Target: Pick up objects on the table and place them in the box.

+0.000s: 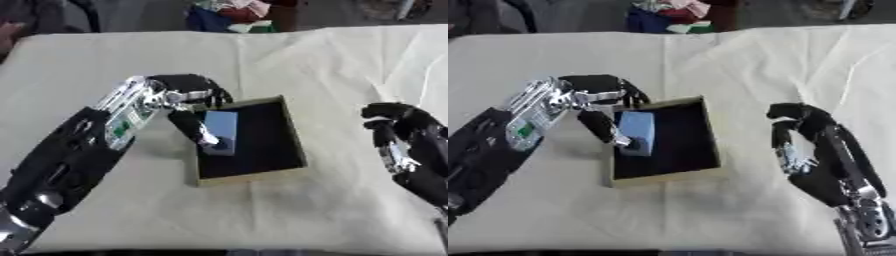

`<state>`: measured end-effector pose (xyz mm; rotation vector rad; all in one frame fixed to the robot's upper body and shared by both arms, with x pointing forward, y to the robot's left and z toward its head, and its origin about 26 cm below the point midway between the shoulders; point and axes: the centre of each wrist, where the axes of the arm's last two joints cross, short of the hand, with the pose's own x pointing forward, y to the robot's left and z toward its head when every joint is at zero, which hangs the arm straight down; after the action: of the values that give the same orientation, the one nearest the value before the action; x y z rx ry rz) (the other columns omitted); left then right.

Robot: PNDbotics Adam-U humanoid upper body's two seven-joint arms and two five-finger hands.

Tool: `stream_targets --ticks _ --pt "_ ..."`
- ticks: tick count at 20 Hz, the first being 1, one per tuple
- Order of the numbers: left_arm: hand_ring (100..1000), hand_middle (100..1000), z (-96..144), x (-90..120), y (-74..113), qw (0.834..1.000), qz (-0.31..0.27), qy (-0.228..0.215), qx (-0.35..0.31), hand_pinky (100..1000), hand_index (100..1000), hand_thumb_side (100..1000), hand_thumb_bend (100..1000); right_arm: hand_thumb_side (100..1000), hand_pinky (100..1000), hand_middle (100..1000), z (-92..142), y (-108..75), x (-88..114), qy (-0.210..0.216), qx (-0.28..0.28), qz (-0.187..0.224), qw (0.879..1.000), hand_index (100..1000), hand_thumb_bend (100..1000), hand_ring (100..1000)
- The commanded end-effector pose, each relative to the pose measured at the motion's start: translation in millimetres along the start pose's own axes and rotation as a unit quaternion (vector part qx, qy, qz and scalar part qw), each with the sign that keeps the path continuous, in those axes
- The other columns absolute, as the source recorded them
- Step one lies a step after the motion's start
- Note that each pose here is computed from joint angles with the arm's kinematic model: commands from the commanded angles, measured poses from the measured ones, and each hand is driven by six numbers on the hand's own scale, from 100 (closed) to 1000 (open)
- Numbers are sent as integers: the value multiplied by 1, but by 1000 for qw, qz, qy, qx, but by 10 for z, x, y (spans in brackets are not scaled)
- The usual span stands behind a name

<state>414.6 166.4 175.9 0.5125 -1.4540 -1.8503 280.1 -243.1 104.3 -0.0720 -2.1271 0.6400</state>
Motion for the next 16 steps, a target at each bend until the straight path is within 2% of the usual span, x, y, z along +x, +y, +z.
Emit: stream_targets --ticks 1,4,6,11,16 --pt "735 709 245 -28 280 997 -2 6 71 802 910 616 589 523 730 667 -29 -35 26 -8 -4 6 1000 791 100 812" --pt "732 703 494 -16 429 991 7 12 131 802 902 637 589 523 730 667 -26 -41 22 -7 -6 7 1000 794 100 812" --pt "728 698 648 -30 458 986 25 18 167 800 901 642 593 523 730 667 -23 -45 20 -6 -8 8 1000 797 100 812" --pt "717 688 936 -79 383 962 91 38 256 791 890 659 595 522 730 665 -19 -51 24 -6 -12 9 1000 807 100 812" --pt "710 680 1086 -127 251 933 146 59 325 783 880 656 603 519 730 663 -5 -53 27 -5 -15 10 1000 817 100 812"
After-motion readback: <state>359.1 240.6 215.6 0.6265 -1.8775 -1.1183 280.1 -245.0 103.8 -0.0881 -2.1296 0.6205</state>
